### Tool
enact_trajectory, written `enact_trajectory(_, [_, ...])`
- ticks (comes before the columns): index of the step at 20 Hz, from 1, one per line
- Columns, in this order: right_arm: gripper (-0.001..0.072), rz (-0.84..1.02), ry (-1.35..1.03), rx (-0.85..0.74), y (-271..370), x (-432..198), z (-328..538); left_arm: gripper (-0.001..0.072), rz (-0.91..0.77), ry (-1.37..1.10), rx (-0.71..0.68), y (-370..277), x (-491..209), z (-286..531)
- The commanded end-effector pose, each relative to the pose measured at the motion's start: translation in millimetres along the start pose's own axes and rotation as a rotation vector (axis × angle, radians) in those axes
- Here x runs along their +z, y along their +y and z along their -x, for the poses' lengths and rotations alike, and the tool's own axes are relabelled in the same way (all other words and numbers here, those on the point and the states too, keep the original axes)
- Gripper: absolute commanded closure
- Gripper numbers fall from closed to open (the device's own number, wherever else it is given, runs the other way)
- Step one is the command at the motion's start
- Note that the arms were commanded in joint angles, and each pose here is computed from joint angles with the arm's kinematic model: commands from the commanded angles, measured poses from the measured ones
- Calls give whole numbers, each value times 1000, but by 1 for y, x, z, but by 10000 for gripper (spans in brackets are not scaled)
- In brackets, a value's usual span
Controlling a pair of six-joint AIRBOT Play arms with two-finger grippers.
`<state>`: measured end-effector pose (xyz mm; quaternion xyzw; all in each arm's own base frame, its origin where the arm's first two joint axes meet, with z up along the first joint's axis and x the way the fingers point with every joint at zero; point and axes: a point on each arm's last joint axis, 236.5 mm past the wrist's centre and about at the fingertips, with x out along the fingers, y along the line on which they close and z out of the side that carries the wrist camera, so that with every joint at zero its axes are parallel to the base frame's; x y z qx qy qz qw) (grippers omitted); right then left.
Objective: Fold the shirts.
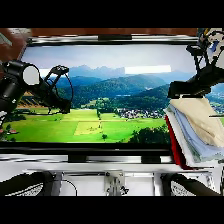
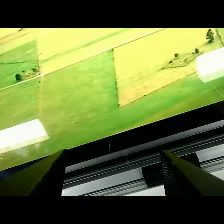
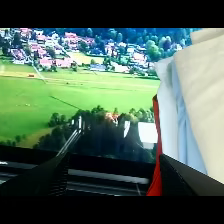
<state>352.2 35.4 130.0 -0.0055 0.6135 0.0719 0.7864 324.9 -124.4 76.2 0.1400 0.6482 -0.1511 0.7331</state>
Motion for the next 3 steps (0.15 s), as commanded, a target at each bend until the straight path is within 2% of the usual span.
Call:
enact_trajectory(1, [33, 0, 0, 1, 0, 0, 0, -13, 0, 0, 0, 0, 0, 0])
enact_trajectory(3, [33, 0, 0, 0, 0, 0, 0, -13, 0, 0, 0, 0, 0, 0])
